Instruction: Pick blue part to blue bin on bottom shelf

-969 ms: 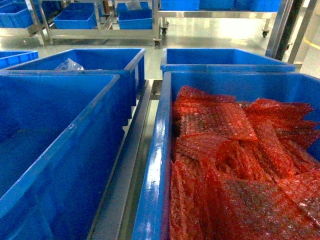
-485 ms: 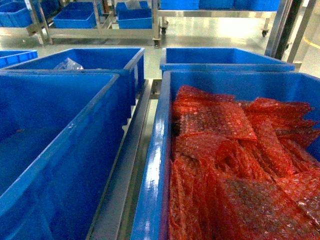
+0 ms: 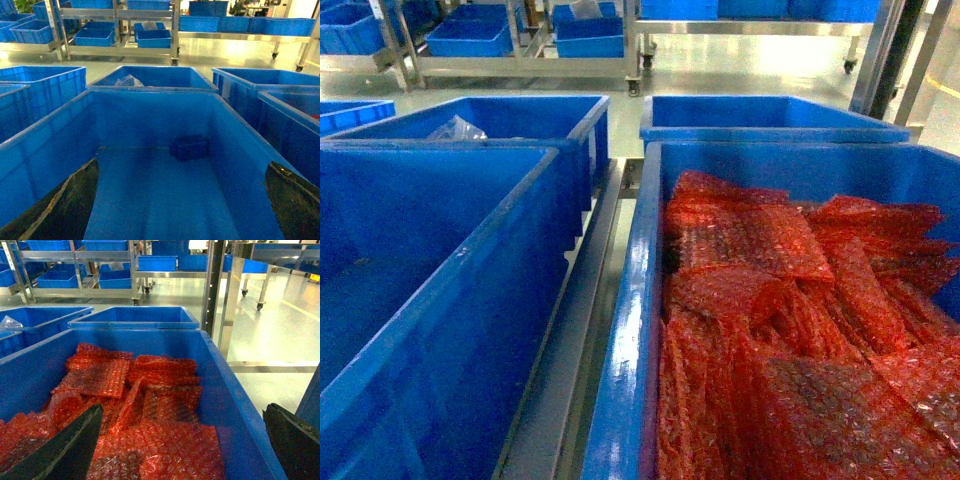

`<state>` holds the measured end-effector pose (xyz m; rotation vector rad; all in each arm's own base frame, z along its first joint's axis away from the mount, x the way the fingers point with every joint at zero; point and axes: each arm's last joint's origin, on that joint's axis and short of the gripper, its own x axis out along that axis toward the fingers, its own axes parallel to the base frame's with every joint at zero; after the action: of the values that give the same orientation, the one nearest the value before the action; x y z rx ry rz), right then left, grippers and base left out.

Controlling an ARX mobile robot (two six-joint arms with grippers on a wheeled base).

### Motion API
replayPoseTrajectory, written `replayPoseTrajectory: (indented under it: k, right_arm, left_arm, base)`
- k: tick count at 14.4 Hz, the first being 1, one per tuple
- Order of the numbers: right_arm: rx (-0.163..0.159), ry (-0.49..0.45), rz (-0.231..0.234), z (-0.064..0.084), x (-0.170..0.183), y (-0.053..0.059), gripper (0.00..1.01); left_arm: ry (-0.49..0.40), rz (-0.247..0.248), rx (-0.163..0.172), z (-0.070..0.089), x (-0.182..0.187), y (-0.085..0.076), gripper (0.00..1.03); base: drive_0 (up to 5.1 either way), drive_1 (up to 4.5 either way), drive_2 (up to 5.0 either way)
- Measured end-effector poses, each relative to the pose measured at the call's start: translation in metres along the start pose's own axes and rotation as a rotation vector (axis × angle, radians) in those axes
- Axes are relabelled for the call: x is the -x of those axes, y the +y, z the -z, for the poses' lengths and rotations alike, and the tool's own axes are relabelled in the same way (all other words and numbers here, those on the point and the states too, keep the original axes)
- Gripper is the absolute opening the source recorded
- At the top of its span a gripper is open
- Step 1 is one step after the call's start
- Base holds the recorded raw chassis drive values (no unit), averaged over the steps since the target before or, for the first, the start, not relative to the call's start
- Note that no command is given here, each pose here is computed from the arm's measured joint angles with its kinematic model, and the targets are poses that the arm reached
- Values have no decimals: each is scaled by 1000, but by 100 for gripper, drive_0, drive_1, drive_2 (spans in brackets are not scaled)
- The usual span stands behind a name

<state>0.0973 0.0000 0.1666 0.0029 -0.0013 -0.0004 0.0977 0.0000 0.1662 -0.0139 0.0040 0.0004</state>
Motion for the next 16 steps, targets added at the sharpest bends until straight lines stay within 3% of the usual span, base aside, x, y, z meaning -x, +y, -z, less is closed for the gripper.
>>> replayPoseTrajectory:
  k: [16]
  right_arm:
    - [0,0,0,0,0,0,98]
  left_arm:
    - [0,0,0,0,0,0,98]
  base:
    - [0,0,0]
